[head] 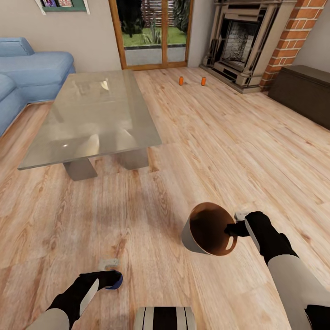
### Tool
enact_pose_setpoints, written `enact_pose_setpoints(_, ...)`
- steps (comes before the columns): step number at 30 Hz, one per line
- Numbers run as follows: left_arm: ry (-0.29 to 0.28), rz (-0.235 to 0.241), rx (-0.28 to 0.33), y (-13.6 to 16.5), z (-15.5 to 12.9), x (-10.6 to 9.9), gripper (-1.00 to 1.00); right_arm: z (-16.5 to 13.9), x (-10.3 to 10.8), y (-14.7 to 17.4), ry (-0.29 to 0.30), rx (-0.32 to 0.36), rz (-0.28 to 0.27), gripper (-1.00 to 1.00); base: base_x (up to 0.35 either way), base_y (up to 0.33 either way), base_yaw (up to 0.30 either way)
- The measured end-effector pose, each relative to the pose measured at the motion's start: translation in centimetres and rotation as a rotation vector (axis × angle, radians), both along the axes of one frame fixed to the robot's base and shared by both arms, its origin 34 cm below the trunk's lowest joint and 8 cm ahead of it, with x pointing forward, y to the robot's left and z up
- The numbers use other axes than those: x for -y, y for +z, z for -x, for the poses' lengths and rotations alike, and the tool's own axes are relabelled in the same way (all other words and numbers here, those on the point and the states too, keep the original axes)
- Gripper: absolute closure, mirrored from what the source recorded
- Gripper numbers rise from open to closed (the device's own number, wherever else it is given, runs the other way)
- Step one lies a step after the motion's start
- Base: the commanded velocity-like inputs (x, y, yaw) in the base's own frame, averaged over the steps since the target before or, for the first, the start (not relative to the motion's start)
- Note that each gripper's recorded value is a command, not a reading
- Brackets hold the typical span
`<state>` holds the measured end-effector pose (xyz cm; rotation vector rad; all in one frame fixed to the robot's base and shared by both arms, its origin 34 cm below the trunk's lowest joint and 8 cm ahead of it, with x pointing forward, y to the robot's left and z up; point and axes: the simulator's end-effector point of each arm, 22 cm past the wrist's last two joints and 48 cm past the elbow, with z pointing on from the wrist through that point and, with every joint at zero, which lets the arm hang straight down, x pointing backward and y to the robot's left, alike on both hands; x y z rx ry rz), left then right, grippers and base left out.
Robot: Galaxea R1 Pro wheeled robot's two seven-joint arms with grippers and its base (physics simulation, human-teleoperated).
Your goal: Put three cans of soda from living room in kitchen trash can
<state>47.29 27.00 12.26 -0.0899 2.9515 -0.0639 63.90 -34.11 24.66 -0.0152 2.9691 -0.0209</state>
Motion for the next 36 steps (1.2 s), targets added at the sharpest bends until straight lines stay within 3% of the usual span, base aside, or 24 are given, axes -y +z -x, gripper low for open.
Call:
enact_pose_setpoints(29, -0.001, 0.002, -0.026, -1.0, 1.0, 0.0, -1.0, 0.6, -0.1, -1.4, 0.0, -0.024, -0.002, 1.0, 0.0, 0.0, 0.0)
enact_pose_setpoints(30, -0.001, 0.003, -0.025, -1.0, 1.0, 0.0, 1.0, 0.6, -0.1, -1.4, 0.0, -0.024, -0.001, 1.0, 0.0, 0.0, 0.0)
enact_pose_setpoints(36, -0.031, 0.003, -0.022, -1.0, 0.9, 0.5, 1.0, 0.6, -0.1, -1.4, 0.0, -0.024, -0.002, 1.0, 0.0, 0.0, 0.0)
